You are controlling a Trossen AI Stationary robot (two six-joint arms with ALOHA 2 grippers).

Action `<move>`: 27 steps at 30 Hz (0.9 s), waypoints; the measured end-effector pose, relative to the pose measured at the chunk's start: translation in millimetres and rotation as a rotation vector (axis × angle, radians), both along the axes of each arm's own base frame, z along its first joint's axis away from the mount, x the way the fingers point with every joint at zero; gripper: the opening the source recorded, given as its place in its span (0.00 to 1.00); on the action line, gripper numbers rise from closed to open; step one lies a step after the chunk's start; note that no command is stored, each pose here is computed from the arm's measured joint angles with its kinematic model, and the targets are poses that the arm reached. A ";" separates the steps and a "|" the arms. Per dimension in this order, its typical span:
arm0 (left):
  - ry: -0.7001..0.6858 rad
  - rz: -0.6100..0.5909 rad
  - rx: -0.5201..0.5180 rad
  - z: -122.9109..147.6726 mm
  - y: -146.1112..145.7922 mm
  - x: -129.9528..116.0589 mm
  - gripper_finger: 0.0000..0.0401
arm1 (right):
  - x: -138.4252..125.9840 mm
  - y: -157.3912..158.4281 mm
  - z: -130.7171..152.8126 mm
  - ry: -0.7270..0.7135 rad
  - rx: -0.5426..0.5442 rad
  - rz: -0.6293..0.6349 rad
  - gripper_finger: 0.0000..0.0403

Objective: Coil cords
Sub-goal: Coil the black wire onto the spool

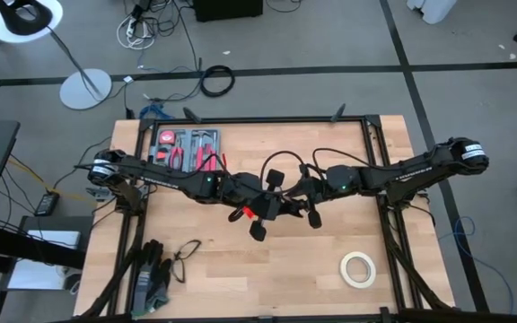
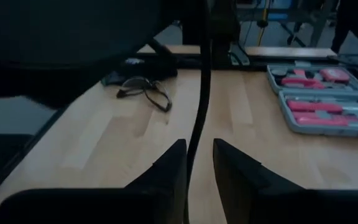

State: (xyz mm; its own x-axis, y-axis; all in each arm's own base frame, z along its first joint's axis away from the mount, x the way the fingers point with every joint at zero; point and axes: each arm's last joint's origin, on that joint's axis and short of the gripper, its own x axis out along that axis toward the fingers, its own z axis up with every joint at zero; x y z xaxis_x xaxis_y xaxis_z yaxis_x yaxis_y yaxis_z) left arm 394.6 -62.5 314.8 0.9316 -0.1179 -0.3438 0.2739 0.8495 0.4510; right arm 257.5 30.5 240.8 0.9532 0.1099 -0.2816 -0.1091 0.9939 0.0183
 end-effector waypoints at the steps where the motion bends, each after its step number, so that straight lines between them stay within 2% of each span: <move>1: -0.003 0.002 0.000 0.2 0.1 0.1 0.00 | 1.3 -0.3 -1.1 0.002 0.003 -0.003 0.20; 10: -0.018 0.017 0.004 1.5 0.4 0.7 0.00 | 10.1 0.6 -9.6 0.002 0.005 -0.002 0.18; 15: -0.013 0.018 0.005 1.0 0.5 0.5 0.00 | 12.3 1.8 -18.5 0.052 -0.020 0.025 0.03; 27: 0.036 0.018 0.003 -2.2 -1.2 -2.4 0.00 | -11.0 9.5 -18.7 0.222 -0.024 0.025 0.01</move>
